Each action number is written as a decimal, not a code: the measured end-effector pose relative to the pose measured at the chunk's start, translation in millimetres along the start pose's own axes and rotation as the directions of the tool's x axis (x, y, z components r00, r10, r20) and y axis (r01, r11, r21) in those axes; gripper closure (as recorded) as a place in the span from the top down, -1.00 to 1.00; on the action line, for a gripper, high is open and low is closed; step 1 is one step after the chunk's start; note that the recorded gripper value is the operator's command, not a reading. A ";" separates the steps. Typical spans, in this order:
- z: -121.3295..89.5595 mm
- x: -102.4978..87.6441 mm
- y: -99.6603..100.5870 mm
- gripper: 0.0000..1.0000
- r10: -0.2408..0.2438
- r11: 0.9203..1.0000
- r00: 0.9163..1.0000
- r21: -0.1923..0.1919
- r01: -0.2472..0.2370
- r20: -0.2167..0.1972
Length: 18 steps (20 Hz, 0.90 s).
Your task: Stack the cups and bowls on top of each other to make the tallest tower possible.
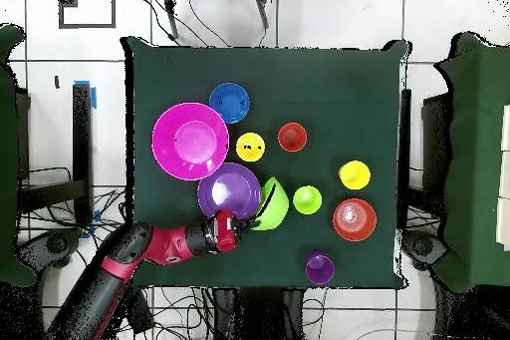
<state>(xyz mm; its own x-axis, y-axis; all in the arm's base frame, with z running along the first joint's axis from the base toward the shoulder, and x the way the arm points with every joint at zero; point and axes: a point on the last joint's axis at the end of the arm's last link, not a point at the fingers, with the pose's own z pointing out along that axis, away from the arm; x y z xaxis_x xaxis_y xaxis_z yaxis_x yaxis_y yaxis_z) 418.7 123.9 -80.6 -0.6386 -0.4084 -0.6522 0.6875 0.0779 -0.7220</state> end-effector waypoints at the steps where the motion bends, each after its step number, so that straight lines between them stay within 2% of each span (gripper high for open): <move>1: 1.1 0.6 1.1 -1.00 -0.008 1.000 1.000 0.005 0.008 0.000; 8: 0.6 -1.7 6.2 -1.00 -0.070 0.998 0.997 0.015 0.069 0.037; 18: -8.3 -13.0 15.7 -1.00 -0.153 0.988 0.985 0.004 0.153 0.084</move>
<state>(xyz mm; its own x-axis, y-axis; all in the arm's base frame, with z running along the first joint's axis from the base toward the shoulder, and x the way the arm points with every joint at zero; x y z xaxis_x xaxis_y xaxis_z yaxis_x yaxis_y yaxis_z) 435.0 138.0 -85.4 -0.7051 -0.4905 -0.5121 0.5828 0.0107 -0.8126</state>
